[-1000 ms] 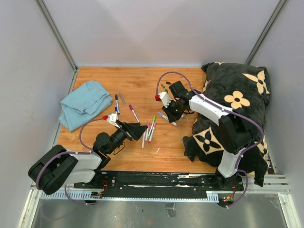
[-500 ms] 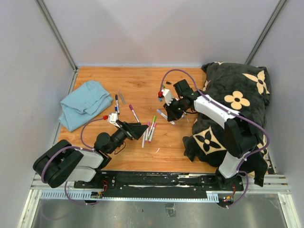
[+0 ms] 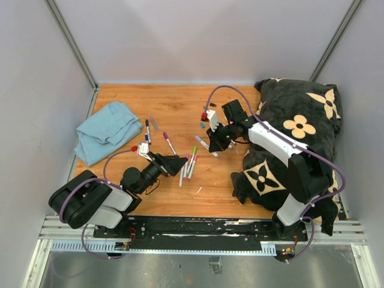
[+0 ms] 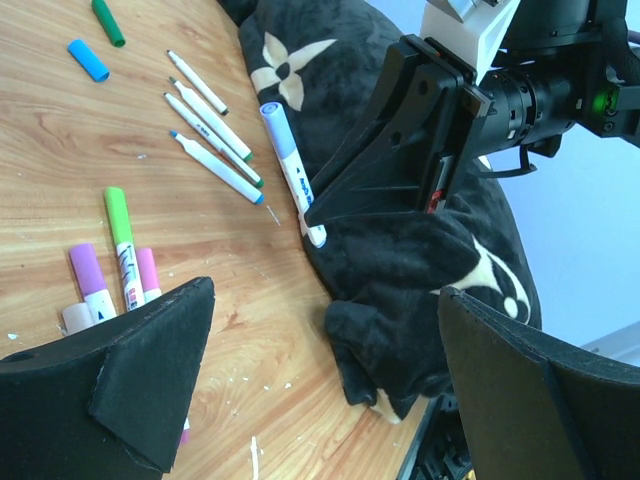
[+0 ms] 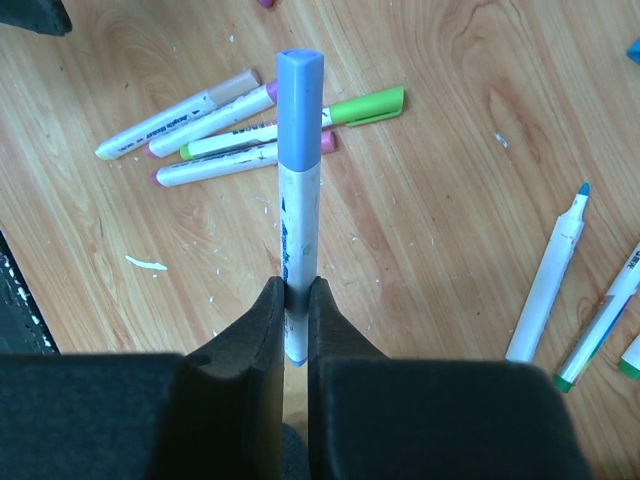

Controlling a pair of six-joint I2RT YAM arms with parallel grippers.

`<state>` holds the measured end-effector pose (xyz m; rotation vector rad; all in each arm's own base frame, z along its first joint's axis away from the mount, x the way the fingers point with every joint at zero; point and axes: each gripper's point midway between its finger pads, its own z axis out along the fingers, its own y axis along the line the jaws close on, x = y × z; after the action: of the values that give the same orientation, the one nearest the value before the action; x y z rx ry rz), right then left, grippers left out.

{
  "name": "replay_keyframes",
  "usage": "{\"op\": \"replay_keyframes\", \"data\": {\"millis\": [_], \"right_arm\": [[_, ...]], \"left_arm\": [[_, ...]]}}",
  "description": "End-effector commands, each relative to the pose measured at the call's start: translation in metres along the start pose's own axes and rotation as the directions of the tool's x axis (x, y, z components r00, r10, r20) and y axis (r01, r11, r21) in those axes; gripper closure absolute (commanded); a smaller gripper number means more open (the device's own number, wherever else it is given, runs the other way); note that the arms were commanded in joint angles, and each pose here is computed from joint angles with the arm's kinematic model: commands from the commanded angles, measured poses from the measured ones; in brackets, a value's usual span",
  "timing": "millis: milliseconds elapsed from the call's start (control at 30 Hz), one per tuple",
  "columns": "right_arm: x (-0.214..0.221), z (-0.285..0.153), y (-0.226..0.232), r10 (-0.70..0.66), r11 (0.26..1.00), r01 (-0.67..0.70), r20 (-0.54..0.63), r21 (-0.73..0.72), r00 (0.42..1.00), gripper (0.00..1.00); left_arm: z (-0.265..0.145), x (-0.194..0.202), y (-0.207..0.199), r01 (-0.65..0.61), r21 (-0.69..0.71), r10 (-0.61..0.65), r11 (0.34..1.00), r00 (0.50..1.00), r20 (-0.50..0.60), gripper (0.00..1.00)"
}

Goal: Open the pen caps
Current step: Pick up the pen from the center of the board.

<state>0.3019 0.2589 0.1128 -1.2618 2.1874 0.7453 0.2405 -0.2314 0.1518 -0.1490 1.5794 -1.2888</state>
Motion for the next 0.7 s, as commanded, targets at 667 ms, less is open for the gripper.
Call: {"op": "replay_keyframes", "data": {"millis": [667], "right_arm": [[-0.018, -0.017, 0.016, 0.025, 0.996, -0.016, 0.115, -0.082, 0.993, 0.99]], "left_arm": [[0.025, -0.022, -0.024, -0.023, 0.081, 0.016, 0.996, 0.996, 0.086, 0.03]]}}
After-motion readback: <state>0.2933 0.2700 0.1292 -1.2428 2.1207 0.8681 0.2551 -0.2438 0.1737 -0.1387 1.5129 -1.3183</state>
